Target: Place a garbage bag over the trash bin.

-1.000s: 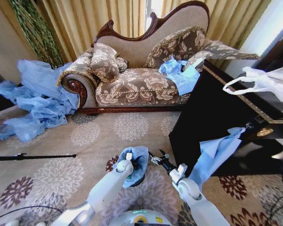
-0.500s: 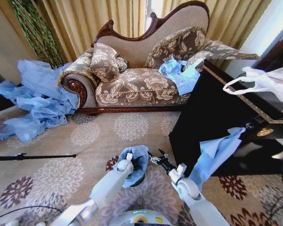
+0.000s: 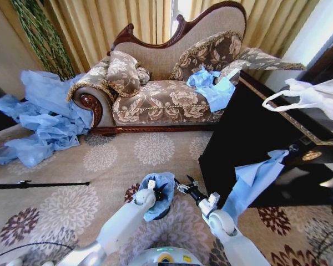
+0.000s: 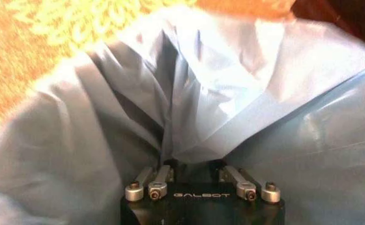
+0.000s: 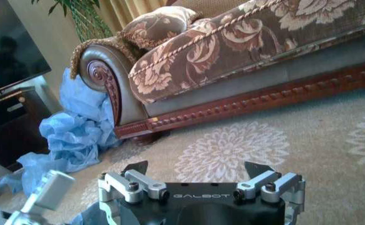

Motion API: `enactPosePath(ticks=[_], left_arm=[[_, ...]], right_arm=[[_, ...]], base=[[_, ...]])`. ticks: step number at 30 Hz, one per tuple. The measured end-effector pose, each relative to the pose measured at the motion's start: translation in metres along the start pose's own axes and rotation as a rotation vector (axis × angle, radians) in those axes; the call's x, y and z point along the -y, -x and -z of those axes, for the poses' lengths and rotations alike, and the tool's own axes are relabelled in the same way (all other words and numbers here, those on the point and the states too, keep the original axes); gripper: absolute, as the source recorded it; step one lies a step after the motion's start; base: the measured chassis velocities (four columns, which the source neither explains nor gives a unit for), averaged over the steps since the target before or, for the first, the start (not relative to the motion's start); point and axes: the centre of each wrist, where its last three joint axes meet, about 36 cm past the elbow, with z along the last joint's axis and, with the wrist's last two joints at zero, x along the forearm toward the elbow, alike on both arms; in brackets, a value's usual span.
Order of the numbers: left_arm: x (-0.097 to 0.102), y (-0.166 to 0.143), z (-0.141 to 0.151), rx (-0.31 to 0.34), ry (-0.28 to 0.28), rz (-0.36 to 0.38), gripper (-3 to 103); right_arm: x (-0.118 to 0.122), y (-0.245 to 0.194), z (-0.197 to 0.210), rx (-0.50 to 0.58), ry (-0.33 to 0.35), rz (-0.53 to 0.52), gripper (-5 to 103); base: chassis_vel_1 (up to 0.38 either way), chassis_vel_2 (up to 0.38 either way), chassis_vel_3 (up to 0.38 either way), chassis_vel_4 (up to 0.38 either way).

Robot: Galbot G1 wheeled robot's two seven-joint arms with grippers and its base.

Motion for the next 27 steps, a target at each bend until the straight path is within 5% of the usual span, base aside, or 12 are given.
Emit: enactPosePath(ticks=[16, 22, 27], left_arm=[[-0.017, -0.100, 0.003, 0.138, -0.006, -0.045, 97], [-0.022, -0.122, 0.005, 0.218, -0.023, -0.108, 100], [-0.021, -0.141, 0.010, 0.462, -0.090, -0.130, 100]], right_arm=[[-0.007, -0.006, 0.009, 0.015, 0.001, 0.002, 100], [-0.009, -0.010, 0.012, 0.018, -0.003, 0.000, 100], [-0.014, -0.028, 0.026, 0.059, -0.029, -0.061, 100]], base=[[0.000, 0.000, 0.000, 0.000], [0.000, 0.000, 0.000, 0.000], [0.000, 0.000, 0.000, 0.000]])
